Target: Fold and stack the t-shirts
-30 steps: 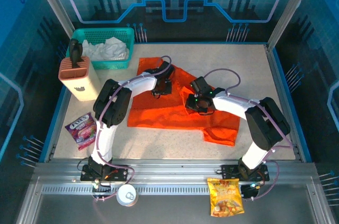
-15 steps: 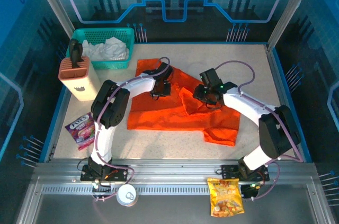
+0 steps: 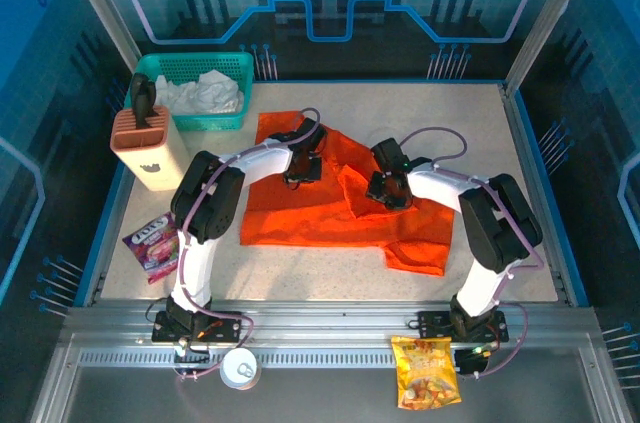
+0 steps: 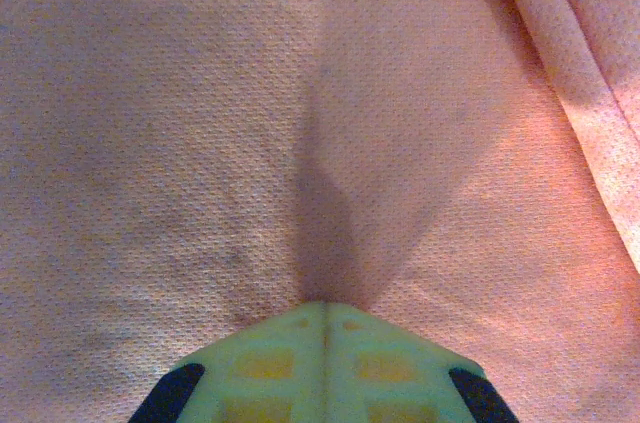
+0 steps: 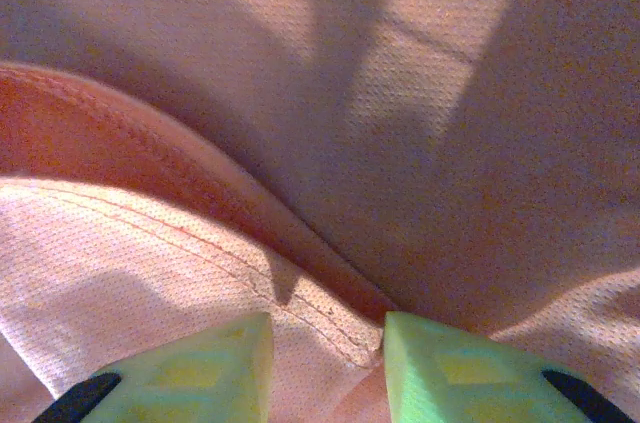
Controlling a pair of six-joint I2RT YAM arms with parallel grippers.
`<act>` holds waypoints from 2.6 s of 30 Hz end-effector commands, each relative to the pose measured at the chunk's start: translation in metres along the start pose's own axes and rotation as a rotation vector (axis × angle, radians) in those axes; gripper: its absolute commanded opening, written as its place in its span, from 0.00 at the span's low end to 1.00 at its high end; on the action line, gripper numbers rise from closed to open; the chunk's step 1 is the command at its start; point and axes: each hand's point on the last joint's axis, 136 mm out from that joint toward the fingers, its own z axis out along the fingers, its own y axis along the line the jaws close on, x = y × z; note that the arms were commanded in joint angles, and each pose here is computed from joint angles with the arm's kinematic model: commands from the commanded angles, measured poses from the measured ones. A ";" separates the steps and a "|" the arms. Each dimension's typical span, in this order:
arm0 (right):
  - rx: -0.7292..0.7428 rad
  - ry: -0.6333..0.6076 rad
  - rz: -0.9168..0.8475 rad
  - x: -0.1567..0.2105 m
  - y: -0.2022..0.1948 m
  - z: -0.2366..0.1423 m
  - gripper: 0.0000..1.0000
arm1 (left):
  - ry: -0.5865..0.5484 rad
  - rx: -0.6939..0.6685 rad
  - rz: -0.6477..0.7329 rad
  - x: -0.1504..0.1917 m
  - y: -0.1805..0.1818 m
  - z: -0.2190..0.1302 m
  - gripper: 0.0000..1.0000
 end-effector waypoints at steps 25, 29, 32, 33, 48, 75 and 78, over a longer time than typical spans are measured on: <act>0.049 -0.007 0.022 0.012 -0.004 0.006 0.38 | 0.081 -0.017 0.023 0.024 0.011 0.005 0.00; 0.052 -0.018 0.018 0.009 -0.004 0.005 0.30 | 0.081 -0.017 0.024 0.024 0.011 0.005 0.00; 0.051 -0.030 0.011 0.005 -0.002 0.002 0.22 | 0.083 -0.017 0.024 0.024 0.011 0.005 0.00; 0.055 -0.035 0.006 0.004 -0.001 0.002 0.20 | 0.084 -0.018 0.026 0.025 0.011 0.005 0.00; 0.059 -0.112 -0.076 -0.037 0.012 -0.018 0.00 | 0.089 -0.021 0.022 0.027 0.012 0.007 0.00; 0.022 -0.554 -0.475 -0.371 0.036 0.026 0.00 | 0.083 0.011 0.070 0.020 0.003 0.008 0.00; 0.044 -0.591 -0.469 -0.377 0.031 0.035 0.00 | 0.070 0.016 0.084 0.016 0.001 0.007 0.00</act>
